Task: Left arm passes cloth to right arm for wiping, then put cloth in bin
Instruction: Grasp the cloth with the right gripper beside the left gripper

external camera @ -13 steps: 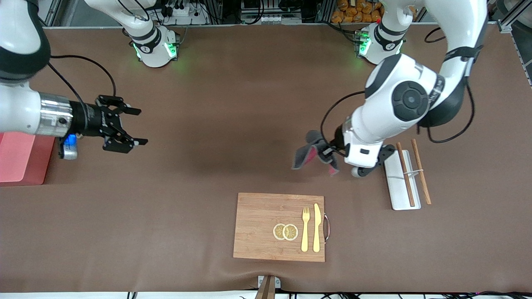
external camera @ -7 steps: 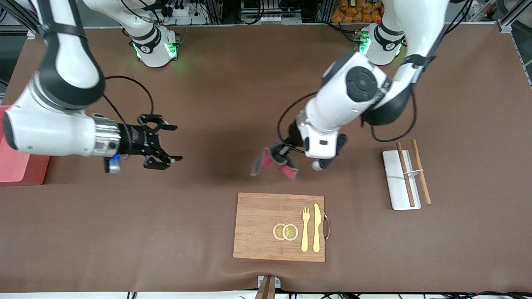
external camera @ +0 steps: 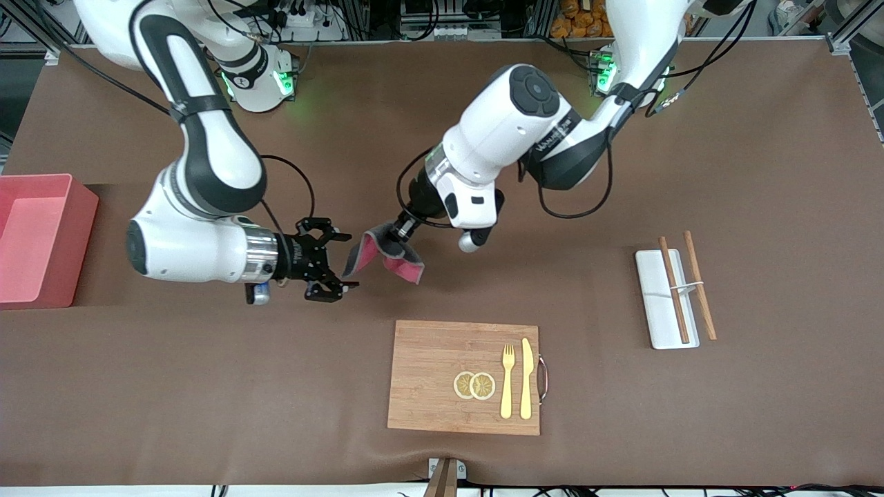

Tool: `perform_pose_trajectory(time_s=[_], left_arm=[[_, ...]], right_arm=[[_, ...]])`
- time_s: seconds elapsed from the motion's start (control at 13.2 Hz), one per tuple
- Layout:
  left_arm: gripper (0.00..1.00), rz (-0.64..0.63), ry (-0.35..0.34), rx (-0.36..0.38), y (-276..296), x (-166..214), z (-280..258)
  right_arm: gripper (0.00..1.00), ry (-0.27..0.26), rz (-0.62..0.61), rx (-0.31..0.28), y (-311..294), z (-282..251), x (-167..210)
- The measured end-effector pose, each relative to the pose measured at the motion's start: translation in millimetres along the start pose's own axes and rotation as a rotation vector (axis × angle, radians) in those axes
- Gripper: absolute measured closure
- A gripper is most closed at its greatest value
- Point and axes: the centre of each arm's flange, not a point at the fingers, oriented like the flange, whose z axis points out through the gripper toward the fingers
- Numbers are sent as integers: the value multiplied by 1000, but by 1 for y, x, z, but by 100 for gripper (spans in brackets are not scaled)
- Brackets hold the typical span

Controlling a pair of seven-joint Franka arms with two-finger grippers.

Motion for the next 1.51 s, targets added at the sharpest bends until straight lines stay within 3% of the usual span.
perform_pose_trajectory(time_s=[0.23,0.38,0.91,0.98,1.06,1.14,1.51], left_arm=[[97,-44,-35,-44,-6,-23,9],[97,-50,-35,-47,-5,-22,10],[97,-54,-30,-52,-3,-18,9],[97,-55,-30,-53,-2,-18,8],[97,-56,-29,-55,-2,-17,7],[91,-57,-29,-58,0,-15,6],[35,-69,4,-43,17,3,-24]], right_arm=[[0,-8,-7,-8,2,20,-11],[6,-1,-29,-14,5,42,-26],[88,7,-25,-10,4,43,-23],[96,8,-24,-9,4,43,-22],[96,9,-23,-8,3,42,-22],[96,13,-24,-7,3,42,-21],[96,72,-97,1,-1,29,-5]])
